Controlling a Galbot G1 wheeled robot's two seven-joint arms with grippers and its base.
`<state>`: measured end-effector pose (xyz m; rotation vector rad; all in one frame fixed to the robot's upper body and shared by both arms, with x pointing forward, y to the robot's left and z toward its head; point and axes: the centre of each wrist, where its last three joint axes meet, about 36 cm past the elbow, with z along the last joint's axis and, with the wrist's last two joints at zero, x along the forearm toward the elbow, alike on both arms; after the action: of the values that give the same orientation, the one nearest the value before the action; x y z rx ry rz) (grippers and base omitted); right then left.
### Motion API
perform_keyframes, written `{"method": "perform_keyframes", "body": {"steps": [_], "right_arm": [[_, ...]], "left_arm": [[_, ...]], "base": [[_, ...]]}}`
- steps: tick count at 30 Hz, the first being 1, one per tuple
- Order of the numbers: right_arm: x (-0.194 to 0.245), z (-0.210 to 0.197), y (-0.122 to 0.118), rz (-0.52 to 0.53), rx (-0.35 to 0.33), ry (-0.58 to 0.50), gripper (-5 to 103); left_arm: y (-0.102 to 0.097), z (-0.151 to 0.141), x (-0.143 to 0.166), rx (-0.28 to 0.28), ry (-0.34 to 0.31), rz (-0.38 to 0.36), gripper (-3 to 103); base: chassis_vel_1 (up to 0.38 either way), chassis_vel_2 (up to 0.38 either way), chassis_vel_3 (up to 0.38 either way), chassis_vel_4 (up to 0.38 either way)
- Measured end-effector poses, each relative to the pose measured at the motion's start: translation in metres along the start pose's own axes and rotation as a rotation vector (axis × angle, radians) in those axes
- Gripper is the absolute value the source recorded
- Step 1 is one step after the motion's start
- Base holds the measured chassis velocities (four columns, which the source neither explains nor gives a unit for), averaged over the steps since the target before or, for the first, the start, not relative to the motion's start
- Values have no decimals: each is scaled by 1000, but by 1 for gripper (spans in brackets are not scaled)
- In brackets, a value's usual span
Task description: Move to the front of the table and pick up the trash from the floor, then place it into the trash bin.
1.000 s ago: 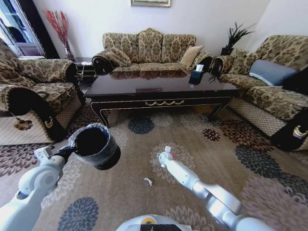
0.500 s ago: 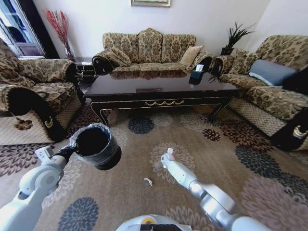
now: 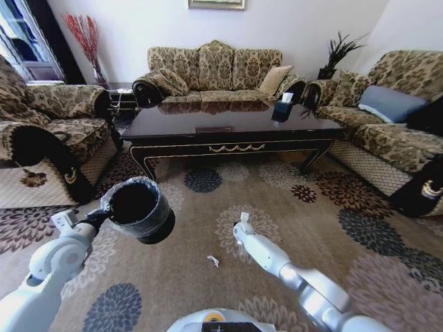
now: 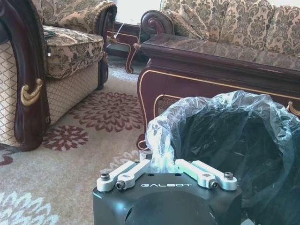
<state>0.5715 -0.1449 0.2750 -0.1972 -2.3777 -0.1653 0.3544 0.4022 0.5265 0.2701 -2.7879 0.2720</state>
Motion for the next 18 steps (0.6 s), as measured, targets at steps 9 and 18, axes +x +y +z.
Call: {"method": "perform_keyframes", "body": {"steps": [9, 18], "right_arm": [[30, -23, 10, -68, 43, -78, 0], [27, -10, -13, -28, 119, 88, 20]], "left_arm": [[-1, 2, 0, 6, 2, 3, 4], [0, 0, 2, -3, 1, 2, 4]], "base": [[0, 0, 0, 0], [0, 0, 0, 0]]}}
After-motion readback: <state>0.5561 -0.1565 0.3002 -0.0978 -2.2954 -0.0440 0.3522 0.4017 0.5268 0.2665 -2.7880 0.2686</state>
